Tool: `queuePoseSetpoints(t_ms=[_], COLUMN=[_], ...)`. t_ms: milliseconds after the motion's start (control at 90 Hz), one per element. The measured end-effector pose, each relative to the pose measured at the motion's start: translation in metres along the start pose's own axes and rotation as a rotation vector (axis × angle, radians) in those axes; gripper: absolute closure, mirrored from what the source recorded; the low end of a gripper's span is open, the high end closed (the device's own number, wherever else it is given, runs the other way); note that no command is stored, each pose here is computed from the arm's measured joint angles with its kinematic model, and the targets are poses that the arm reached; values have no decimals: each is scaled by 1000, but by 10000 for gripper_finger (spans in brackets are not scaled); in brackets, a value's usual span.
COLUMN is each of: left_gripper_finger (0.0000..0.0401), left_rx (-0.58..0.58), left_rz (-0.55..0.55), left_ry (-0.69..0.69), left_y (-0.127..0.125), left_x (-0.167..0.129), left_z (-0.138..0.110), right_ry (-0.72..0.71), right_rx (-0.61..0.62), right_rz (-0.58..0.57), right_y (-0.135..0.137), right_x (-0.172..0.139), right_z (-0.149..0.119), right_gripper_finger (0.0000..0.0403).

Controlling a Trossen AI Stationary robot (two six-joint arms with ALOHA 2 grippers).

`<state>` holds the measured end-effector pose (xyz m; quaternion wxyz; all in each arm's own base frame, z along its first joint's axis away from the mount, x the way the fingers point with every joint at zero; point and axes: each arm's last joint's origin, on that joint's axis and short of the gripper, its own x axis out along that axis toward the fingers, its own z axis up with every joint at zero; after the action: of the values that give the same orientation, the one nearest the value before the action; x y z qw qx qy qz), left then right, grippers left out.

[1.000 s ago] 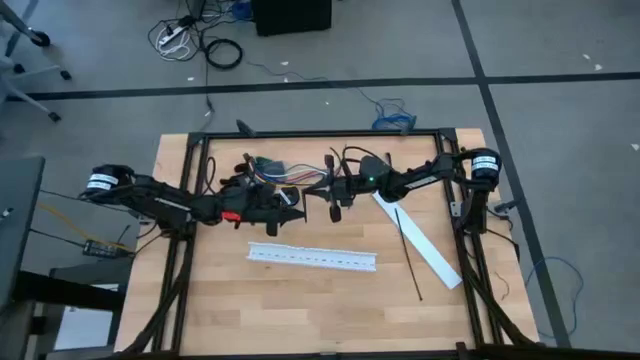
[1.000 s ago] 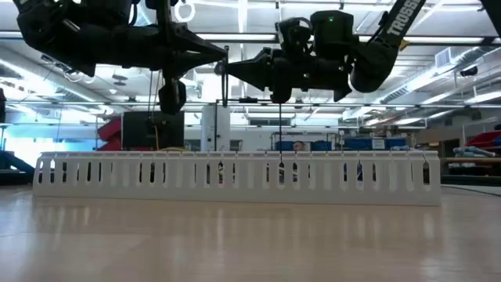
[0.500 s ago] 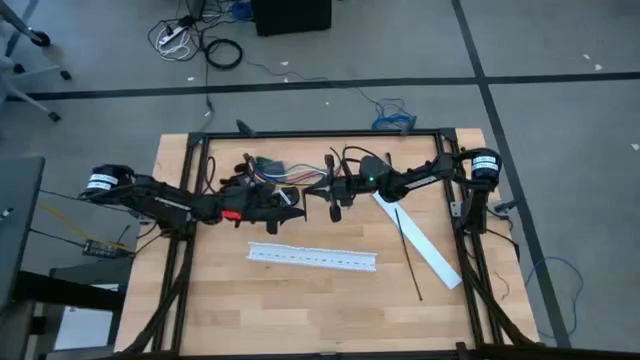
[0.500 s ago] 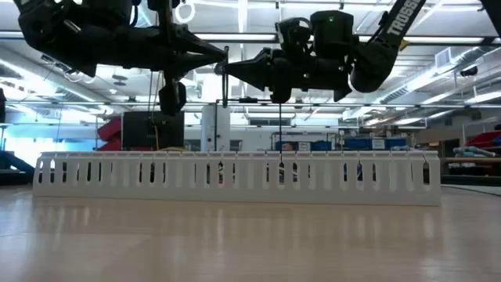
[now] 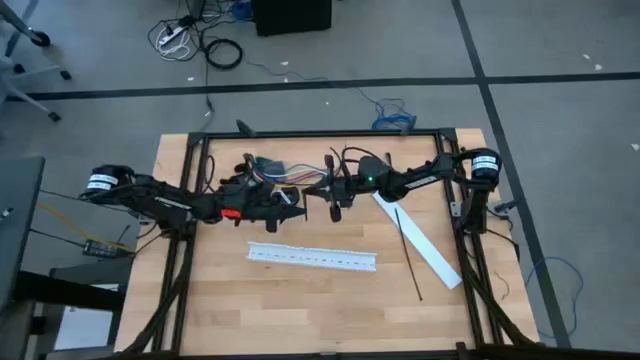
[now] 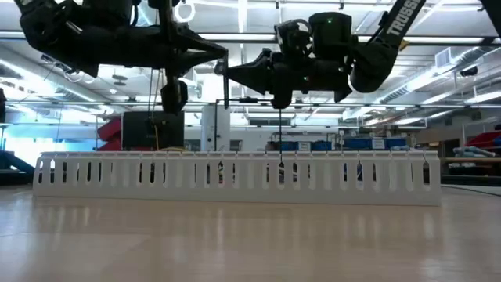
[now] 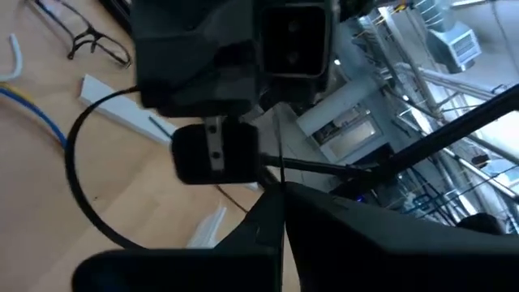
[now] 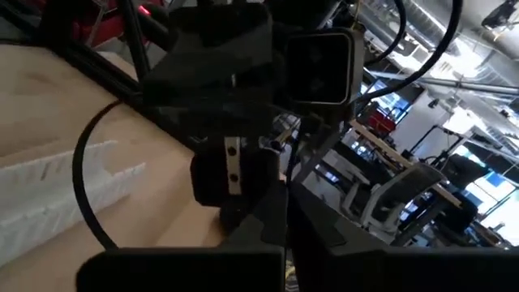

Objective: Ziptie cables
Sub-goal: Wrap the cable wires with the black zip tie

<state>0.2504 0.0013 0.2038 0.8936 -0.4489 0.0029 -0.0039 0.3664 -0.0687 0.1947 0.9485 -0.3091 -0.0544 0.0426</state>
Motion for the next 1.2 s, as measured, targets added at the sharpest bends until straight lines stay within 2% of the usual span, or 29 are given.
queuePoseSetpoints(t_ms=[1200], left_gripper_finger=[401], left_rx=[-71], left_rz=[-31], left_ry=[48], left_y=[-6], left_x=[0], left_z=[-9], right_ry=[22], right_rx=[-276], right_rz=[15], right_y=[27], right_x=[9], right_z=[16], right_gripper_finger=[403])
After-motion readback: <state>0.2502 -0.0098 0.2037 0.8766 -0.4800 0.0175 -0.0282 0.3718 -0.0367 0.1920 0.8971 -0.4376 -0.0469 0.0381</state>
